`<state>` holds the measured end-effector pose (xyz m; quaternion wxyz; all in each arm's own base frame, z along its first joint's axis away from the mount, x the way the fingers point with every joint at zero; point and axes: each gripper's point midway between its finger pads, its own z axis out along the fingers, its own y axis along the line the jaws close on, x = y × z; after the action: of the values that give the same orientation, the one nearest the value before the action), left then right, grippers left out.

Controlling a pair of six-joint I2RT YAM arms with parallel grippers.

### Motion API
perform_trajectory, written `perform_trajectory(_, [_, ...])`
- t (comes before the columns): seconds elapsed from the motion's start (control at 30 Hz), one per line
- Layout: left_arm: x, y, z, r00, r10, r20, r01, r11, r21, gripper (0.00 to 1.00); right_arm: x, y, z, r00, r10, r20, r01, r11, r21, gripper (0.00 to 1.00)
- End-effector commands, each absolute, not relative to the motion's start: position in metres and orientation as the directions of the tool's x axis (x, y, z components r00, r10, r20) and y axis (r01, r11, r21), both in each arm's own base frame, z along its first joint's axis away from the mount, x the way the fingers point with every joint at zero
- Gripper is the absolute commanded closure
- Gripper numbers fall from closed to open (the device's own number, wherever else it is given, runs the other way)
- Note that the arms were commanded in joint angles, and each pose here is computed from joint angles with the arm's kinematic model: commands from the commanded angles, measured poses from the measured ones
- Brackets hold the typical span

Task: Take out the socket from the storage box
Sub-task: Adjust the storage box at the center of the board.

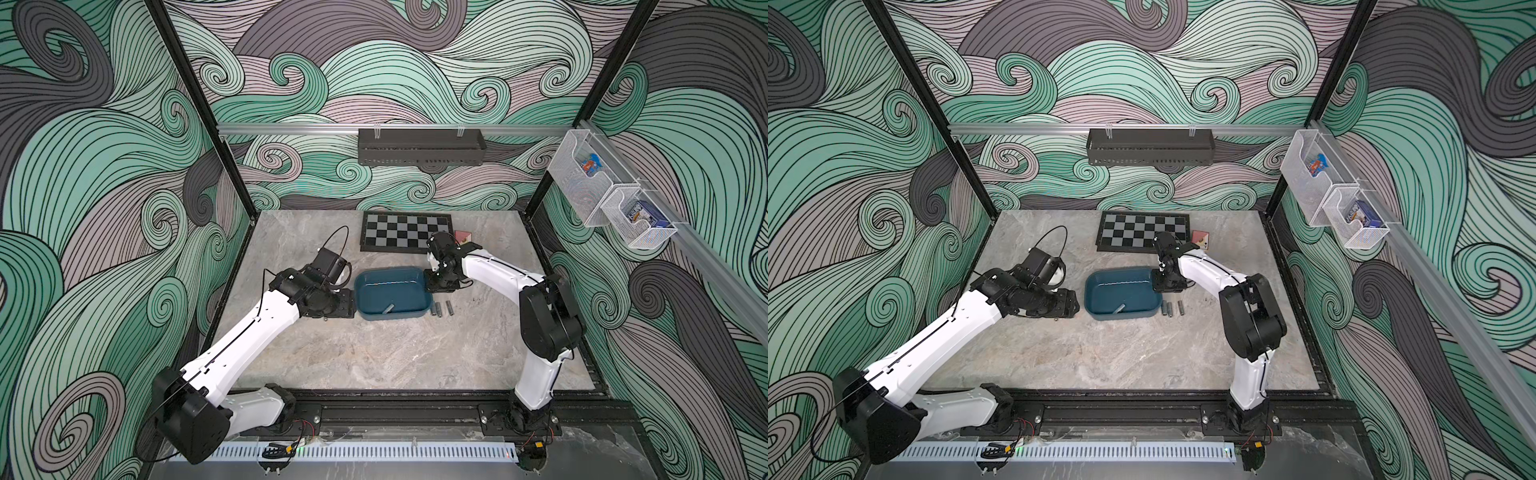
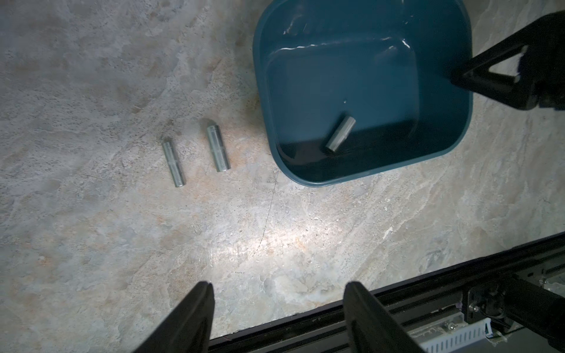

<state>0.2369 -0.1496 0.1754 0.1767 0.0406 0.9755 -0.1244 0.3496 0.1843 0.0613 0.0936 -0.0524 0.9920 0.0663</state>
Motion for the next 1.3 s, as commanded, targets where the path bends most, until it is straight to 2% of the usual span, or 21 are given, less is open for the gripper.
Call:
perform_trajectory(0.0, [0.243,-0.145,0.180,-0.913,0.050,-0.406,0.146,0.967,-0.210,0.29,0.343,0.187,0.058,-0.979,-0.120,-0.165,-0.136,0.987,0.089,0.61])
perform_trajectory(0.13, [0.242,-0.140,0.173,-0.914,0.056,-0.401,0.142,0.972,-0.189,0.29,0.341,0.191,0.054,-0.980,-0.130,-0.153,-0.144,0.986,0.080,0.68])
perform_trajectory(0.23, [0.241,-0.140,0.171,-0.915,0.052,-0.400,0.140,0.971,-0.192,0.29,0.340,0.192,0.052,-0.981,-0.128,-0.145,-0.140,0.987,0.075,0.78])
perform_trajectory(0.33, [0.240,-0.140,0.171,-0.913,0.049,-0.406,0.139,0.971,-0.196,0.29,0.338,0.191,0.048,-0.986,-0.123,-0.113,-0.131,0.990,0.061,0.85])
perform_trajectory(0.6, [0.239,-0.136,0.172,-0.906,0.050,-0.421,0.141,0.972,-0.187,0.29,0.333,0.191,0.060,-0.990,-0.117,-0.074,-0.121,0.991,0.059,0.94])
perform_trajectory(0.97, [0.235,-0.133,0.176,-0.900,0.054,-0.433,0.149,0.971,-0.188,0.29,0.319,0.200,0.078,-0.987,-0.110,0.114,-0.102,0.992,0.069,0.97])
perform_trajectory(1.27, [0.230,-0.129,0.179,-0.892,0.055,-0.448,0.155,0.970,-0.190,0.28,0.321,0.201,0.087,-0.985,-0.097,0.142,-0.088,0.994,0.067,0.97])
